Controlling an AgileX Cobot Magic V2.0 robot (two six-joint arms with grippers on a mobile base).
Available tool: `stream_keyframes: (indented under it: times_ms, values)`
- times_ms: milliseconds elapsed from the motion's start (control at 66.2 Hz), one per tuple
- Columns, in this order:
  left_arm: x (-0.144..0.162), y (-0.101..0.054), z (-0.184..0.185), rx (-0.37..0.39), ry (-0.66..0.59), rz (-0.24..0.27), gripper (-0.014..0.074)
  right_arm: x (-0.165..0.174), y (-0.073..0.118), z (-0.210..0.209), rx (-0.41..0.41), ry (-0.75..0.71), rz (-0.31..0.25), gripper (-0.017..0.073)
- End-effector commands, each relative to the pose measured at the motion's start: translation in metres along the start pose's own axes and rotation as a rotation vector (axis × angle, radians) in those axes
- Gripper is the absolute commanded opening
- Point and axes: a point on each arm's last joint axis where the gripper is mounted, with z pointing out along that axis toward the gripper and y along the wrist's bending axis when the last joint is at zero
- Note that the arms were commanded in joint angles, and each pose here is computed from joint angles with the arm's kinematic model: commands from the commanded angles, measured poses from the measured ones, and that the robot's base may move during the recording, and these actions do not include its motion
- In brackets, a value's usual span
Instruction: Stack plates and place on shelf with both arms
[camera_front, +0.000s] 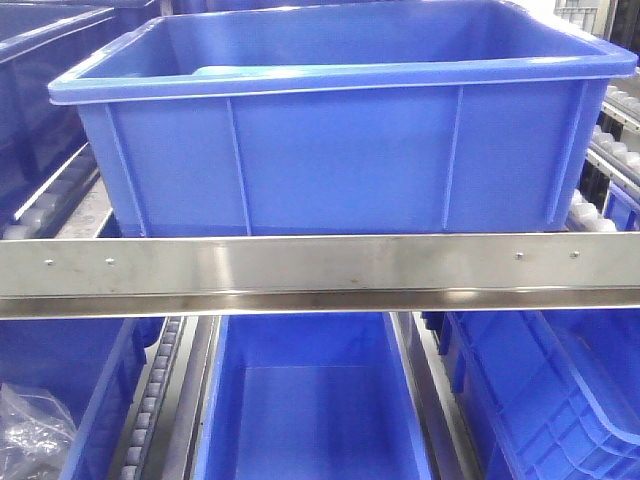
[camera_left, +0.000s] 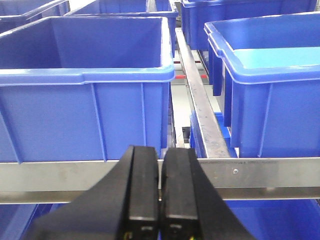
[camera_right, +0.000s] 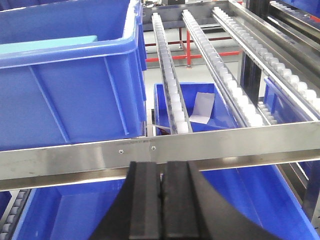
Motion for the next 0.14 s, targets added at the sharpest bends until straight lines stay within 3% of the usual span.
stream_keyframes:
  times_ms: [0, 121]
  values:
    - [-0.0045, -0.0003, -0.0012, 0.006, -0.089, -0.008, 0.0087, -0.0088, 0.0007, -0.0018, -0.007, -0.109, -0.016, 0.0056]
    - [-0.0045, -0.0003, -0.0012, 0.006, -0.089, -0.008, 0.0087, -0.0088, 0.0007, -0.0018, -0.007, -0.109, -0.016, 0.0056]
